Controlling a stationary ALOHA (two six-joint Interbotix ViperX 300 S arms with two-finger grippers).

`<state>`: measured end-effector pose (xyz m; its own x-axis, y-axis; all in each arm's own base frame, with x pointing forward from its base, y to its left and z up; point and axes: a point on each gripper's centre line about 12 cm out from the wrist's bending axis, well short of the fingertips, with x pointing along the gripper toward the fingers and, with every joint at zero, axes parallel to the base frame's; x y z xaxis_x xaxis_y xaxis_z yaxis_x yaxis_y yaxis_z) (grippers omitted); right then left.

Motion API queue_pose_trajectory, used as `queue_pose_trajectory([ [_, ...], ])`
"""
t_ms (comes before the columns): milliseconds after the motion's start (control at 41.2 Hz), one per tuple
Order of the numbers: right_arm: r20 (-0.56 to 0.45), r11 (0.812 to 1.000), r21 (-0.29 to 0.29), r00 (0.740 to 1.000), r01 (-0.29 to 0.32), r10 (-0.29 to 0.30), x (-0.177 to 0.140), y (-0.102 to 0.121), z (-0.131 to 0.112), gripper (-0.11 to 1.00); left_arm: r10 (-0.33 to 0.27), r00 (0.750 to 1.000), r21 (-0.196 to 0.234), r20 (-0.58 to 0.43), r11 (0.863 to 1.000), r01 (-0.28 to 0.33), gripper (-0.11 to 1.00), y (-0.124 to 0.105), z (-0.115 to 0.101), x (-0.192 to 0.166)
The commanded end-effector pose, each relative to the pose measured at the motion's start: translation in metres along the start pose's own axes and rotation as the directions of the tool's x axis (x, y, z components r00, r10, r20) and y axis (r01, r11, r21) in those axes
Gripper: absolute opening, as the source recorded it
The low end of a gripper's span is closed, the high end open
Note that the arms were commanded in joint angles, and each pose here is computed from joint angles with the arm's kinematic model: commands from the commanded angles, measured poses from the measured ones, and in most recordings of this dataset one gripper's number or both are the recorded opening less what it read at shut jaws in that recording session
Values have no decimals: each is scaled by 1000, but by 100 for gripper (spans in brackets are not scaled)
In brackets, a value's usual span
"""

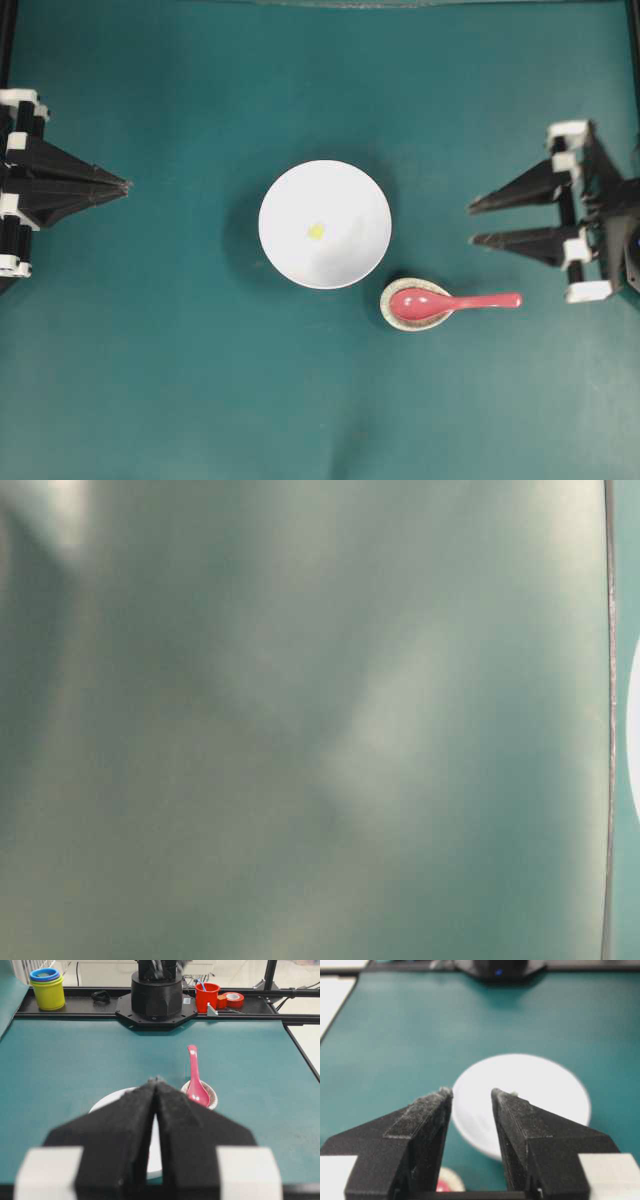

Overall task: Scoop the yellow hexagonal prism block from the bowl with a spoon using the right arm.
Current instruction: 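Move the right gripper left toward the pink spoon handle and close on it, then lift the pink spoon off the speckled dish with the right gripper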

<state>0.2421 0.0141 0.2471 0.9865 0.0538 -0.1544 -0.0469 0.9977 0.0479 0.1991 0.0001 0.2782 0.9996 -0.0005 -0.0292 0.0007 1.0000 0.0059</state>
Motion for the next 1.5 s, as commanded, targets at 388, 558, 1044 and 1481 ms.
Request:
queue_pose_trajectory([
  [388, -39, 998, 56, 999, -18, 21, 28, 12, -59, 45, -1, 1000, 5, 17, 1000, 0, 0, 0, 7, 2],
  [558, -70, 995, 93, 997, -21, 28, 31, 23, -83, 45, 1, 1000, 5, 15, 1000, -1, 0, 0, 7, 3],
  [1044, -153, 993, 120, 988, 13, 5, 21, 44, -136, 45, 1, 1000, 6, 15, 1000, -1, 0, 0, 7, 3],
  [1481, -196, 995, 93, 981, 20, -1, 20, 45, -153, 45, 1, 1000, 6, 14, 1000, -1, 0, 0, 6, 2],
])
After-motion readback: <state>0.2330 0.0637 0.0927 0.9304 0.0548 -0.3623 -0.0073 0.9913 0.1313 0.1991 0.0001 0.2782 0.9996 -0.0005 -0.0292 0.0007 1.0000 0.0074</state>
